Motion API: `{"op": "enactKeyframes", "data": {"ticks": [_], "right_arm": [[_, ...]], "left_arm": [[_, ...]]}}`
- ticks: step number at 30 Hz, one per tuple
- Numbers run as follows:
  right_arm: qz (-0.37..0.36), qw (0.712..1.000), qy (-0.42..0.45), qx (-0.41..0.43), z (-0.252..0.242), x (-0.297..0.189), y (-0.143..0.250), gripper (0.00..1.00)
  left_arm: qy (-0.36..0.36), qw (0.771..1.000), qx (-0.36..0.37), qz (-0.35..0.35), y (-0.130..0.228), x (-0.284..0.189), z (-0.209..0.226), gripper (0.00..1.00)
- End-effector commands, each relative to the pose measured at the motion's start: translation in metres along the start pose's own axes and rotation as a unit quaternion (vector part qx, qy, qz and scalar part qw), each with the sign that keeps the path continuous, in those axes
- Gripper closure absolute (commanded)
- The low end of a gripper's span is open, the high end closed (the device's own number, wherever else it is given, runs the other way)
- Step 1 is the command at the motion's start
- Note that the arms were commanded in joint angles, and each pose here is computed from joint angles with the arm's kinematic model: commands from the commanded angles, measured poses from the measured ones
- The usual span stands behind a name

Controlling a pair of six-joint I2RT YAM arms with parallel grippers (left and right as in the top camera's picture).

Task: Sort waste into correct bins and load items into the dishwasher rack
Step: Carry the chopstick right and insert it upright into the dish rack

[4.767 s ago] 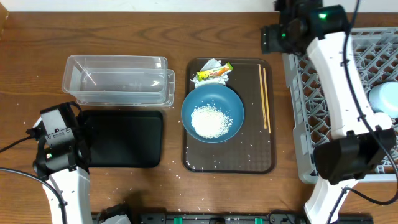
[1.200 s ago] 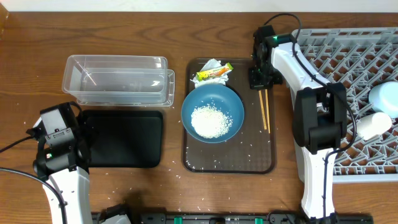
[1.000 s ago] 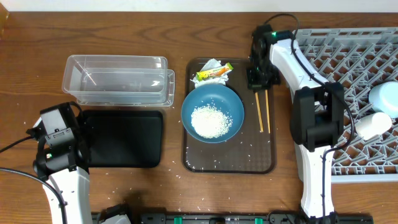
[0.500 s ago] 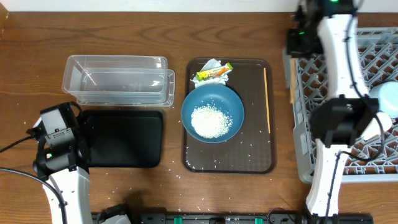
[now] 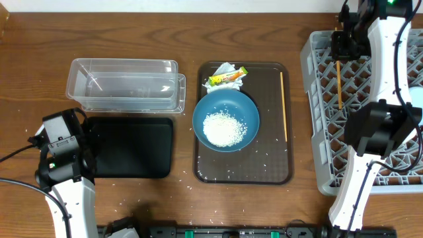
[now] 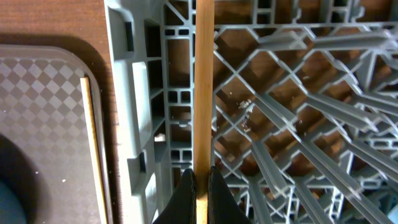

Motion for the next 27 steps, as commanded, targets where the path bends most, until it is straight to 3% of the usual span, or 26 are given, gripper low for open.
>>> {"op": "enactKeyframes", "data": {"ticks": [1,10,13,18,24,27], "right_arm": [[0.005,1.0,-0.026,-0.013,0.006,0.011,0.002,0.99],[0.019,0.997,-0.07,-0.012,0.018,0.037,0.008,0.97],[0.022,0.997,-0.072,-0.014,0.023,0.039,0.008,0.9],[0.028,0.997,-0.074,-0.017,0.034,0.039,0.008,0.64],[0.04,0.996,-0.077,0.001,0.042,0.037,0.011,0.64],[0.056,0.995,-0.08,-0.002,0.054,0.034,0.015,0.71]], "left_arm": [[0.001,1.0,-0.009,-0.01,-0.006,-0.004,0.0,0.11],[0.001,1.0,-0.009,-0.01,-0.006,-0.004,0.0,0.11],[0.001,1.0,-0.009,-0.01,-0.006,-0.004,0.0,0.11],[0.001,1.0,-0.009,-0.01,-0.006,-0.004,0.0,0.11],[0.001,1.0,-0.01,-0.01,-0.006,-0.004,0.0,0.11],[0.001,1.0,-0.01,-0.01,-0.006,-0.004,0.0,0.1]]}}
Point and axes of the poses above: each gripper's point midway between its finger pads, its own x axis out along the fingers, its own z axis along the line the jaws close on, y = z × x, the point moved 5 cm from there along -x, back along the fingers, and after that the axes turned 6 degrees about -x, right-handed, at the moved point
